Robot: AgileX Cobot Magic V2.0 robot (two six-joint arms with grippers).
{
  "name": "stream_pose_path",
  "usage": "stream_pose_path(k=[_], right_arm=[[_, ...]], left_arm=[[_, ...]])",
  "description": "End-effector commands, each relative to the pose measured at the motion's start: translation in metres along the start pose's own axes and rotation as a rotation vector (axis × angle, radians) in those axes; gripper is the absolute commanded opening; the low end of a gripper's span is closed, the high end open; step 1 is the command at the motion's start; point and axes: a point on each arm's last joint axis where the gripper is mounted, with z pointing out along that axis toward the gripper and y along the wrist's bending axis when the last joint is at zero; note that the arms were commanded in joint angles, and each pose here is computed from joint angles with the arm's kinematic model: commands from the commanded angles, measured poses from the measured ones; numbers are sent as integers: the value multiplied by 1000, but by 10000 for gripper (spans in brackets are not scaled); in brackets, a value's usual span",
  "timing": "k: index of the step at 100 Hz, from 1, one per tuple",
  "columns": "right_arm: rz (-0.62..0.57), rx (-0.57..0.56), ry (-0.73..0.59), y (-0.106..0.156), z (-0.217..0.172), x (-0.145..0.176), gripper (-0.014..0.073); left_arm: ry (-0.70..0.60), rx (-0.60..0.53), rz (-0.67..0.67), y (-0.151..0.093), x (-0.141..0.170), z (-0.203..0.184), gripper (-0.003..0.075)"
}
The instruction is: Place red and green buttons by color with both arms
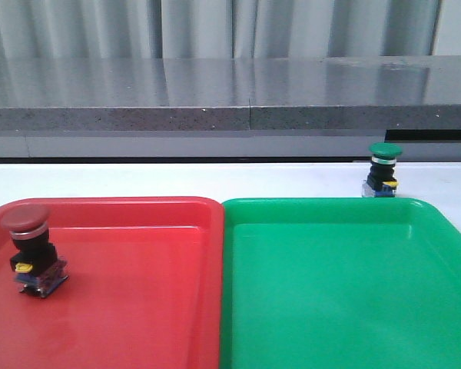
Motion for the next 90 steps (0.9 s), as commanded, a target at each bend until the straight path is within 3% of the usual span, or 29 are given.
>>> stream_pose_path(k=[1, 50, 70, 90], right_arm=[[-6, -2, -120, 0, -3, -15, -64], [-5, -2, -122, 1, -3, -17, -64], [-4, 4, -83, 1, -4, -43, -64], [-3, 14, 54, 1, 7, -77, -64]], left_arm=[[-102, 8, -11, 0, -5, -3, -20], [-102, 8, -11, 0, -5, -3, -20], [-102, 8, -11, 0, -5, -3, -20], [-102, 8, -11, 0, -5, -3, -20]])
